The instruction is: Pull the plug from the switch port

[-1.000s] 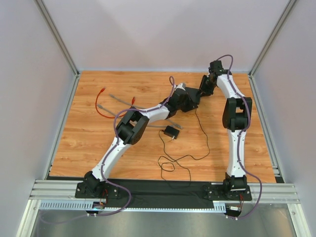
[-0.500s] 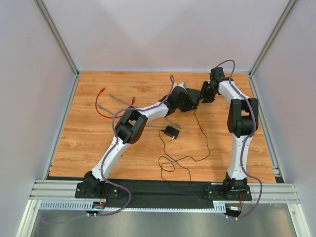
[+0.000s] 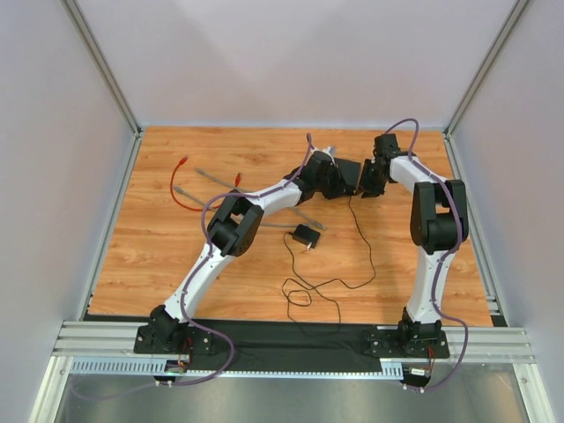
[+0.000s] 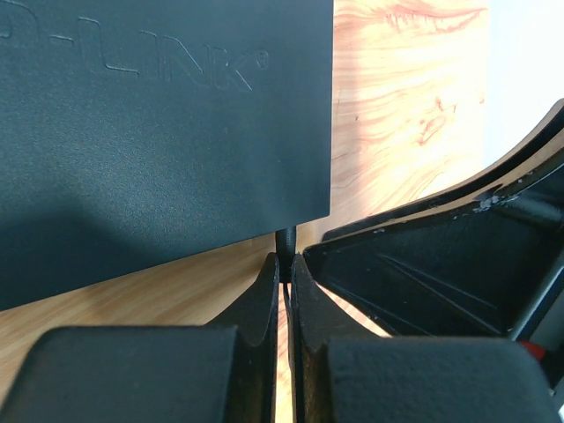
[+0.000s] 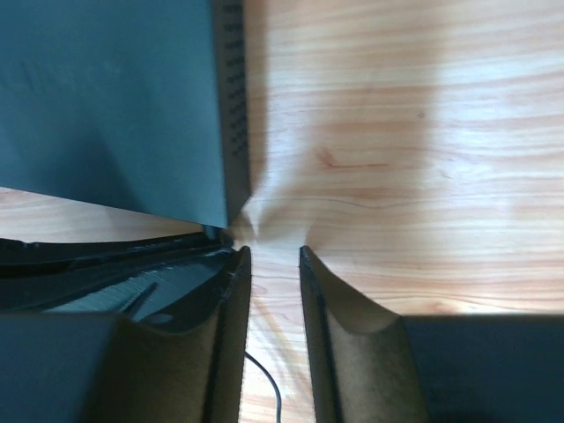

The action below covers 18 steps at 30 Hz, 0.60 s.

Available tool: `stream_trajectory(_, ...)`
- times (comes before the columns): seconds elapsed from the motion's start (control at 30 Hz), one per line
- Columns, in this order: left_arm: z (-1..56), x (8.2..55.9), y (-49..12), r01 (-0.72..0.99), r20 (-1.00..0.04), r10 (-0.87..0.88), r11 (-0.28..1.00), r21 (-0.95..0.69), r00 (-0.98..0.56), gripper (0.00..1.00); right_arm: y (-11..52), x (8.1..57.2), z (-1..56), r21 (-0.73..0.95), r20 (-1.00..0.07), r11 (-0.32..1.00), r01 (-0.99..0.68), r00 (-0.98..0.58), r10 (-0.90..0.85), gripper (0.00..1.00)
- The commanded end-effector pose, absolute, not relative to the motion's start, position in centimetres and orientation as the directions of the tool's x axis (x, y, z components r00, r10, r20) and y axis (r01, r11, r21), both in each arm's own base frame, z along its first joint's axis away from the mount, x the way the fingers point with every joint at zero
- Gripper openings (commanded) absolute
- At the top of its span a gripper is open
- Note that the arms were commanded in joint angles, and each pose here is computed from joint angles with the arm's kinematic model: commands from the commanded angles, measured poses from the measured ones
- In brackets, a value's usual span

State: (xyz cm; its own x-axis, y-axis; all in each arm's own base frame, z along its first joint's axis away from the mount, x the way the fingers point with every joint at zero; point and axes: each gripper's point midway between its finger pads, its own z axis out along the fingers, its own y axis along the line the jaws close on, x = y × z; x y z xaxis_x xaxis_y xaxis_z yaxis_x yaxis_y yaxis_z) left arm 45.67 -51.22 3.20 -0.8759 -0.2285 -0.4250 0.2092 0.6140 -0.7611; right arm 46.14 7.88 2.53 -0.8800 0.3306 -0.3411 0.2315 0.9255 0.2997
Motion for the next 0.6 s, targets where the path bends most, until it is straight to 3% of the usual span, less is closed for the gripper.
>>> stream_trajectory(0.0, 2.3, 44.5, -51.5, 0.222, -0.408, -0.176, 0.619, -0.753, -0.896, 0.00, 8.5, 48.3, 3.6, 0.294, -0.423, 0.932, 0.211, -0.846, 0.324, 0.27)
stream_trajectory(0.2, 2.3, 44.3, -51.3, 0.223, -0.408, -0.170, 0.624, -0.749, -0.897, 0.00, 8.5, 49.3, 4.1, 0.282, -0.469, 0.939, 0.196, -0.826, 0.313, 0.24)
stream_trajectory(0.57, 2.3, 44.2, -51.4, 0.228, -0.406, -0.160, 0.621, -0.750, -0.900, 0.00, 10.2, 49.6, 2.2, 0.195, -0.444, 0.976, 0.098, -0.879, 0.177, 0.26)
